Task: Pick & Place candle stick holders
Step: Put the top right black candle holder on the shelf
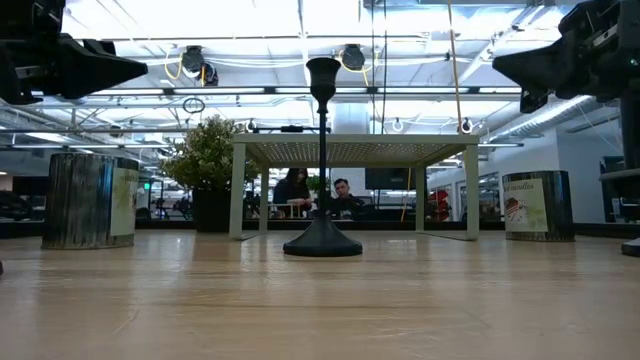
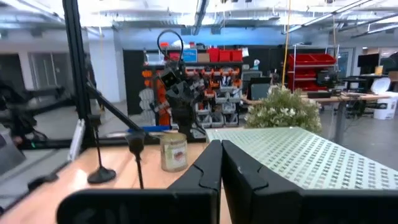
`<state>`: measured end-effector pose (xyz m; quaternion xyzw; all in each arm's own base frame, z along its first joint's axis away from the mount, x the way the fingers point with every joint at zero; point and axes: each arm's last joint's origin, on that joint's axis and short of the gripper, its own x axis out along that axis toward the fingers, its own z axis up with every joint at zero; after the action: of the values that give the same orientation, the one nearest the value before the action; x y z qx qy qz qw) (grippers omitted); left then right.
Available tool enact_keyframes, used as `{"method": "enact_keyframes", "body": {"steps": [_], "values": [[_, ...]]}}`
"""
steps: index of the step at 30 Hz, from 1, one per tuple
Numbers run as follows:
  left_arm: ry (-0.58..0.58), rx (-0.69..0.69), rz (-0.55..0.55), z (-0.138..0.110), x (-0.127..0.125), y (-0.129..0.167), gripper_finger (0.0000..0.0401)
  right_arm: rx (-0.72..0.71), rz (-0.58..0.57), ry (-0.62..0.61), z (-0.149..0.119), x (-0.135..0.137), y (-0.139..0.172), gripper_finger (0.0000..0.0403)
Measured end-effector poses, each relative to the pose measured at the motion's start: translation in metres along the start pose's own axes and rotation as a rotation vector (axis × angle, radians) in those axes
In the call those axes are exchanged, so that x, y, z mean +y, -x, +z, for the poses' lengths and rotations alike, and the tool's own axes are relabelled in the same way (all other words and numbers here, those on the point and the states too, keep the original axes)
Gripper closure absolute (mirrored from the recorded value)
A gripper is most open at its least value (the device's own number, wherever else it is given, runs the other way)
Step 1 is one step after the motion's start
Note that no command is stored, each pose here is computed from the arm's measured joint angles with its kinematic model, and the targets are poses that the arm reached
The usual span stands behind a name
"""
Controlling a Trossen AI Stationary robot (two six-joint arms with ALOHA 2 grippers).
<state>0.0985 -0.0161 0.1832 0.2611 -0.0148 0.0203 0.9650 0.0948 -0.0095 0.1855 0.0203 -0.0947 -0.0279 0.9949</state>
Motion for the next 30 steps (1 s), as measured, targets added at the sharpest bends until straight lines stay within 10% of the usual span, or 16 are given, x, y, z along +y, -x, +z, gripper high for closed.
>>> {"method": "enact_keyframes", "body": {"steps": [17,30], "values": [[0.005,-0.004,-0.002,0.0003,0.0001,0.0000,0.0375,-0.023,0.008,-0.109,0.0024,0.0003,-0.0006,0.0314],[0.402,-0.010,-0.014,0.0010,0.0001,0.0001,0.0375,0.025,0.131,-0.115,-0.0008,0.0036,-0.0047,0.0246]]}}
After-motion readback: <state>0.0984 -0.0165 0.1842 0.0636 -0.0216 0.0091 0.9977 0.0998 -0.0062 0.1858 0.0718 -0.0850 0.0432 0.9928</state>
